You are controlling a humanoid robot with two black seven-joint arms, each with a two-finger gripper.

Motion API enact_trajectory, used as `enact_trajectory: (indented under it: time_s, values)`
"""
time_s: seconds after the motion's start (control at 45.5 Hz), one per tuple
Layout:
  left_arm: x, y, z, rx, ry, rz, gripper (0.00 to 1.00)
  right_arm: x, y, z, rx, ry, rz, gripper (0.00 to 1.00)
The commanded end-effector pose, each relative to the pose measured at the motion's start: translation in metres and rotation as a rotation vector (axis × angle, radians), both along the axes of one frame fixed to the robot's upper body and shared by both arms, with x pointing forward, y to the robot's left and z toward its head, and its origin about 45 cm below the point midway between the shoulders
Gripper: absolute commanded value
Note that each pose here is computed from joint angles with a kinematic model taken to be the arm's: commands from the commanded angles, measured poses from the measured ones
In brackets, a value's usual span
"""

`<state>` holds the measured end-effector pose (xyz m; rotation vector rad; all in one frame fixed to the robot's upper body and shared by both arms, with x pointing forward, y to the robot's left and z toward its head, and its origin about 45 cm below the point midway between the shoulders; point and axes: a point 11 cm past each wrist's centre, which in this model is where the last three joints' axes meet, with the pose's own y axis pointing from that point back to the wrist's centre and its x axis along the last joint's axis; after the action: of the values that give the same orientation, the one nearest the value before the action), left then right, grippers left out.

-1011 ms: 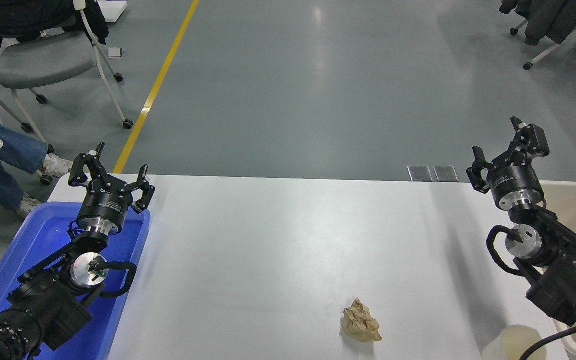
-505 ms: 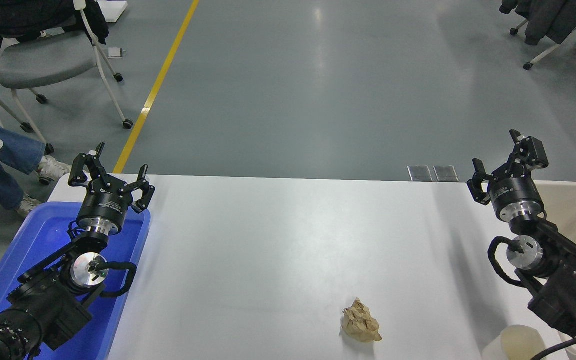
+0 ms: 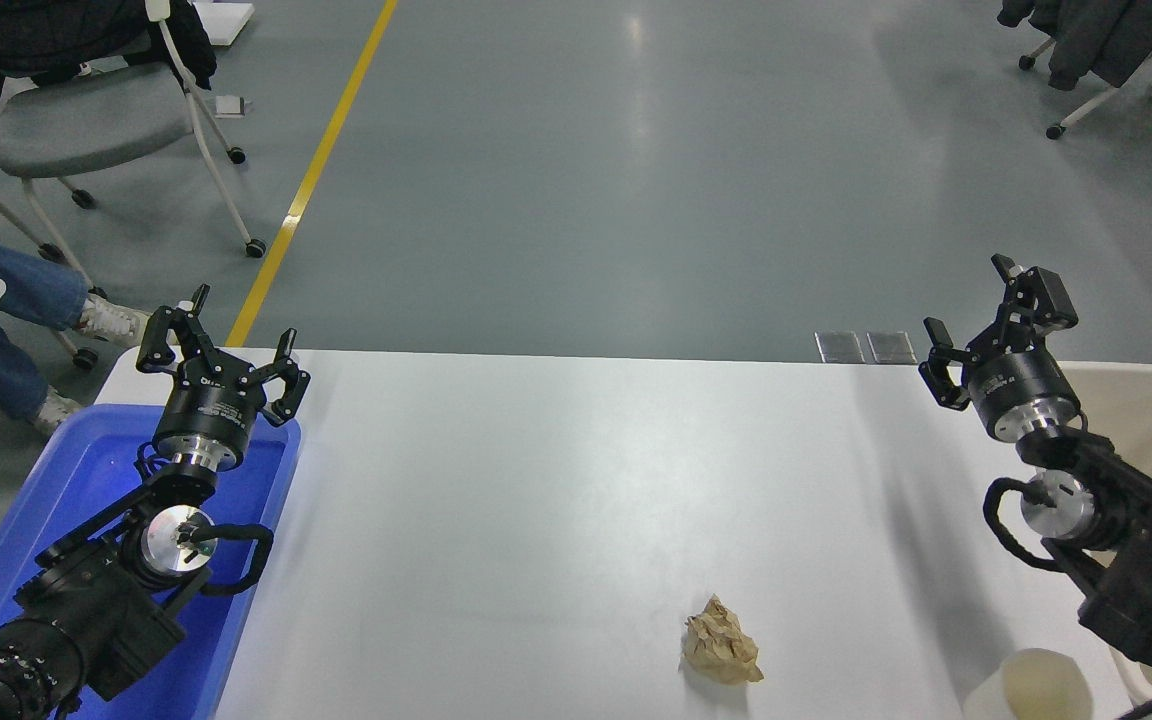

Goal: Dispose of the paper cup in the dustbin

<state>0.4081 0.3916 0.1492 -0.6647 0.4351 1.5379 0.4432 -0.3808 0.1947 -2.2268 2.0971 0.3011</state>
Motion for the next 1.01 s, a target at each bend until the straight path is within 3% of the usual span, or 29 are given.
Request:
enact_trajectory:
  time_s: [0.0, 0.549, 0.769, 0.989]
  values:
    - [0.0, 0.0, 0.0, 0.0, 0.0, 0.0, 1.0, -0.003, 0.007, 0.027, -0.184, 0.043, 0.171, 1.0]
    - [0.0, 0.0, 0.0, 0.0, 0.0, 0.0, 1.0, -0.074, -0.003, 0.034, -1.038, 0.19, 0.679, 1.0]
    - [0.0, 0.0, 0.0, 0.0, 0.0, 0.0, 1.0, -0.1, -0.01, 0.028, -1.143, 0.222, 0.772, 1.0]
    - [0.0, 0.0, 0.0, 0.0, 0.0, 0.0, 1.0, -0.14, -0.033, 0.006, -1.291, 0.366, 0.972, 1.0]
